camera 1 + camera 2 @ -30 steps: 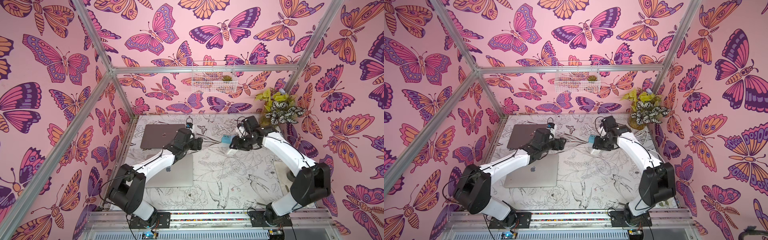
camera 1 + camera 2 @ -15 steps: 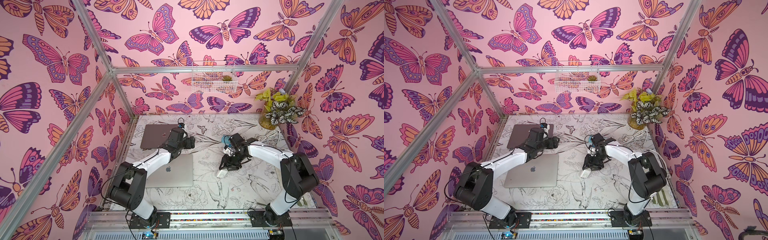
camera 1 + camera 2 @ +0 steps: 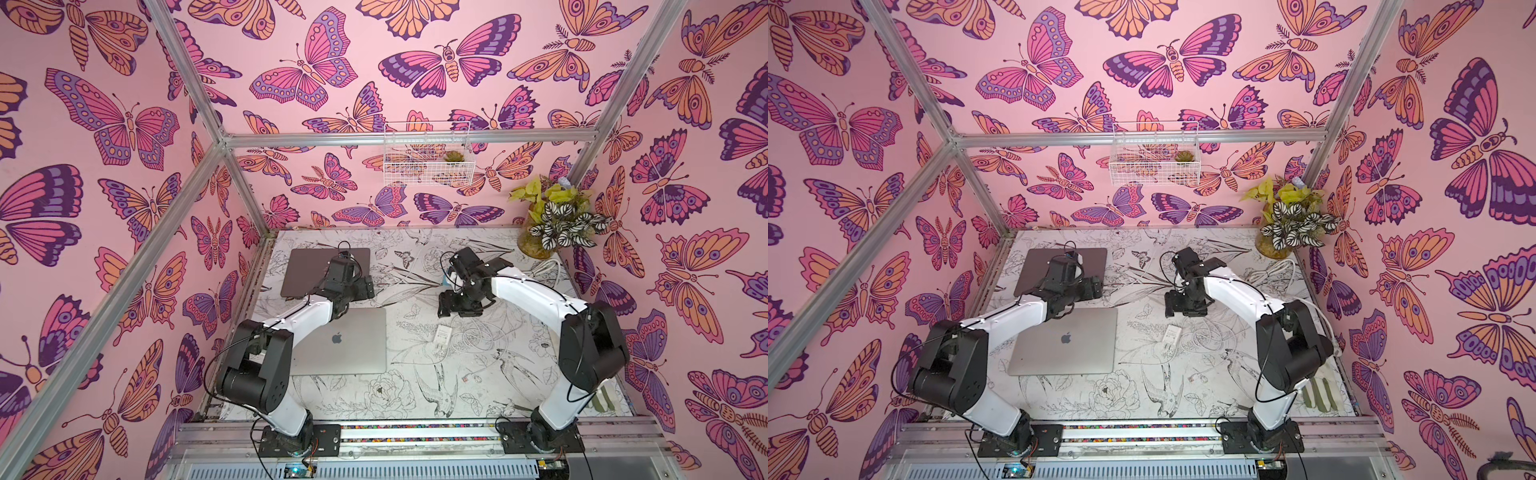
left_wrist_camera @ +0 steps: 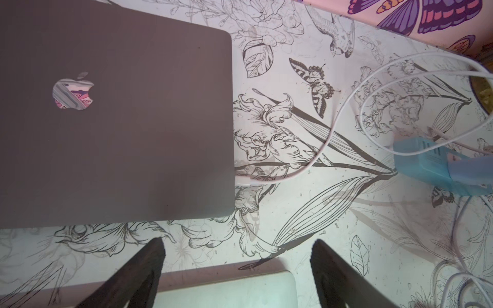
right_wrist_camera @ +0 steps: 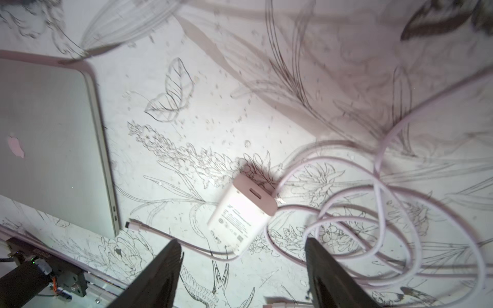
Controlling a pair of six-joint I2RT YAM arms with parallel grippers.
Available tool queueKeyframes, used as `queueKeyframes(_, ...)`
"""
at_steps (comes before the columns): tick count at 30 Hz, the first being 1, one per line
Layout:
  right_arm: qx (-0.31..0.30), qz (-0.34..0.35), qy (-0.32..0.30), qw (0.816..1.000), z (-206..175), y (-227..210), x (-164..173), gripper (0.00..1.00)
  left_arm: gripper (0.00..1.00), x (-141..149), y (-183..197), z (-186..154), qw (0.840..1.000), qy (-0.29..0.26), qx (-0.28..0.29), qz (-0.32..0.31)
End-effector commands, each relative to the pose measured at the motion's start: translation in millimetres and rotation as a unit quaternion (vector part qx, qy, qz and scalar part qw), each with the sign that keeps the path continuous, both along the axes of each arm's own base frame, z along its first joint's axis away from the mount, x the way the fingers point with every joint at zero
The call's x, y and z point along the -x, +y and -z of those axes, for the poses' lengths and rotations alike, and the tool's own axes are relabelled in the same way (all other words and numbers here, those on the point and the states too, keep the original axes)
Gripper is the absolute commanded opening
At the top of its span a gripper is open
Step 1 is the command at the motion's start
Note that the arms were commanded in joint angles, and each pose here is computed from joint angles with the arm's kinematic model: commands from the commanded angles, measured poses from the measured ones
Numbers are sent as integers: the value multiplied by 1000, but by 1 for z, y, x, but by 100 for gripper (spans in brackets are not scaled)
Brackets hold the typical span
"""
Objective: Unplug the laptop charger
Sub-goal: Place the plug at the center of the board, then remove the charging cable from the laptop.
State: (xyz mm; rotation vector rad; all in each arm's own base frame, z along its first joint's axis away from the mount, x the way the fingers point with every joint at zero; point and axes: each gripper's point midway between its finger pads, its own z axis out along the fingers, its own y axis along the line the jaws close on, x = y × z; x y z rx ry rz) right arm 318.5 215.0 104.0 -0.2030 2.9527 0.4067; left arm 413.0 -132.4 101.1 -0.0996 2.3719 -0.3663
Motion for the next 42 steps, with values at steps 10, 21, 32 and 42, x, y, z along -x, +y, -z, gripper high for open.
queueKeyframes(10, -92, -281, -217, 930, -56, 117, -84, 66, 85, -50, 5, -11, 998, 51, -28, 34)
queueKeyframes(21, -55, -481, -240, 841, -4, 162, -122, 62, 98, -93, -1, 28, 988, 120, -90, 44)
queueKeyframes(32, -23, -530, -255, 808, 60, 173, -142, 59, 99, -105, 0, 65, 979, 173, -101, 35)
queueKeyframes(42, -18, -553, -227, 801, 93, 169, -133, 27, 100, -103, -3, 76, 977, 187, -92, 39)
